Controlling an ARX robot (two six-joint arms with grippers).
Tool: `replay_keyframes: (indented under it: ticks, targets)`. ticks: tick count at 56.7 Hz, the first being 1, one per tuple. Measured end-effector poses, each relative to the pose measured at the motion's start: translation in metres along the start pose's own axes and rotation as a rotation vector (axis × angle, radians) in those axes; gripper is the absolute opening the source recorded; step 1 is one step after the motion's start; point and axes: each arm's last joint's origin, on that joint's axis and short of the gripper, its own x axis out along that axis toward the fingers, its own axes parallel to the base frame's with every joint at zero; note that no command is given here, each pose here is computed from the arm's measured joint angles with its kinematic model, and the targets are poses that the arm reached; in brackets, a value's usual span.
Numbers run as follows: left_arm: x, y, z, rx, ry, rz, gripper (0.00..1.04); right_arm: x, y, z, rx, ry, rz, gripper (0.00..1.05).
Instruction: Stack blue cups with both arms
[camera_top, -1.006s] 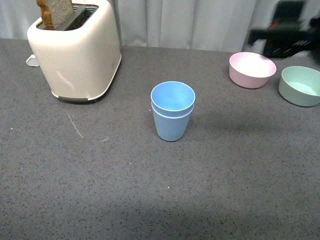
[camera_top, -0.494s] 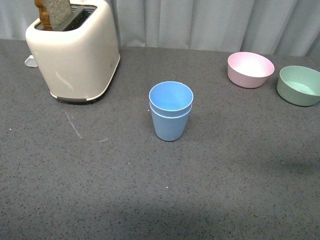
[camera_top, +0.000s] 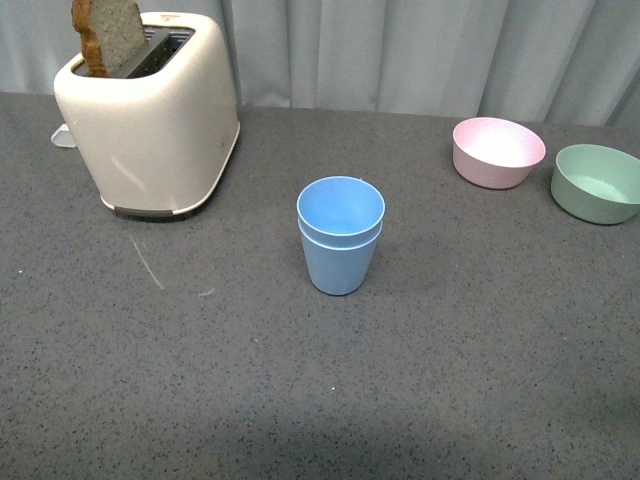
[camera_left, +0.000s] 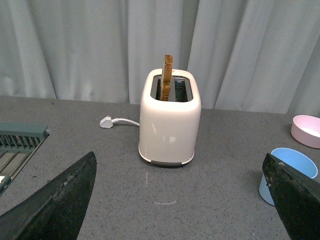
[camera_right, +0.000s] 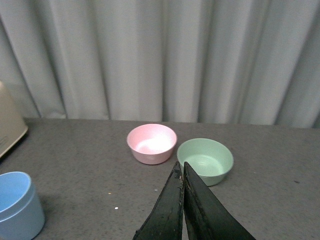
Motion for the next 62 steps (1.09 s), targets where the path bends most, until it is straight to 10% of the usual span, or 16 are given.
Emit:
replay_keyframes:
  ticks: [62]
  targets:
    - [0.0, 0.0, 0.0, 0.0, 0.0, 0.0, 0.98, -0.046, 0.0, 0.005, 0.0, -0.023, 0.007, 0.01]
